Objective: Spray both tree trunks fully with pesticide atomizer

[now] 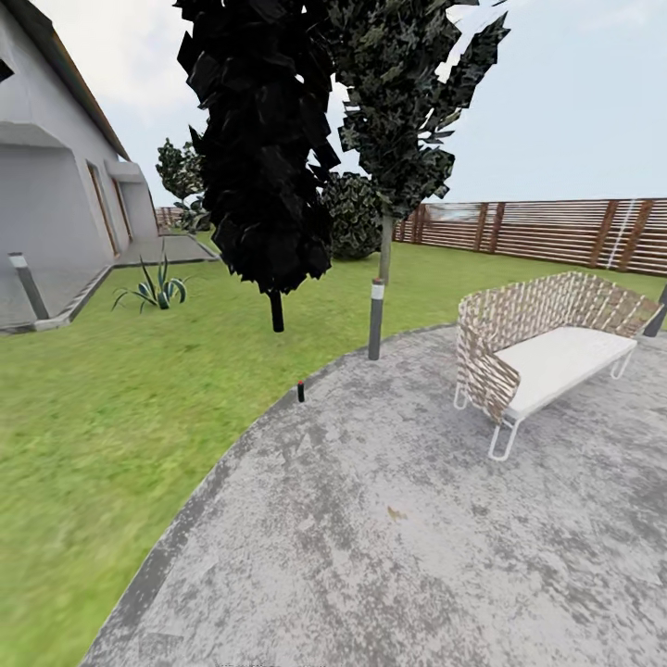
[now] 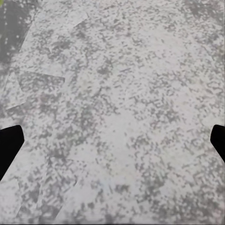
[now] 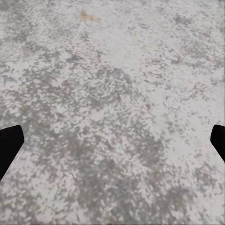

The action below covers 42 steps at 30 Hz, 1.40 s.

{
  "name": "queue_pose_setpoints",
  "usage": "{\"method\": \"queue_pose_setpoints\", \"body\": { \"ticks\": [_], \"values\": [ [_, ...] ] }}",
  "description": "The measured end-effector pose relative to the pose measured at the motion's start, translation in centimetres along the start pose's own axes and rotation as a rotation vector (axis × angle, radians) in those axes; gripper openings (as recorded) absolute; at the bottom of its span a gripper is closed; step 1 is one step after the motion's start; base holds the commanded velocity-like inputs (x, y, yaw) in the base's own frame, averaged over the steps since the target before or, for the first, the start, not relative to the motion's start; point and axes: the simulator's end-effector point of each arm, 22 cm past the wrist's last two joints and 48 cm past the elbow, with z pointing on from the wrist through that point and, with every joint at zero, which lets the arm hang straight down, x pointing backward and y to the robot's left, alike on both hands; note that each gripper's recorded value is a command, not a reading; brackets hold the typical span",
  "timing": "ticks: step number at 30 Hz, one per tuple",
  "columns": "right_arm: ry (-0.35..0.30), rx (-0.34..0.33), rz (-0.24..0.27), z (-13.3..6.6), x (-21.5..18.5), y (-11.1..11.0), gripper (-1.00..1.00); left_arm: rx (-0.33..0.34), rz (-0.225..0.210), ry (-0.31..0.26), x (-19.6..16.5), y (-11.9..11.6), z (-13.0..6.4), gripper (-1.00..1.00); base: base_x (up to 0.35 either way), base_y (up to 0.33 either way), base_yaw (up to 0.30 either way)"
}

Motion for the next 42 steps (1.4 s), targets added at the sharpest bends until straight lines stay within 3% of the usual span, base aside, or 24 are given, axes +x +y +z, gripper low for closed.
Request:
{"method": "queue_pose_setpoints", "body": {
  "ticks": [19,26,42],
  "values": [
    [0.013,0.0,-0.001,2.0,4.2,0.3,1.0,-0.001,0.0,0.012,3.9,0.0,2.6,1.0,0.0,0.0,0.234],
    [0.02,-0.001,-0.002,2.0,4.5,0.4,1.0,-0.002,0.001,0.015,4.1,0.0,2.6,1.0,0.012,0.0,0.189],
    [0.029,0.0,-0.009,1.9,4.9,0.0,1.0,0.001,0.002,0.018,4.3,-0.1,2.6,1.0,0.278,-0.106,0.015]
  ]
}}
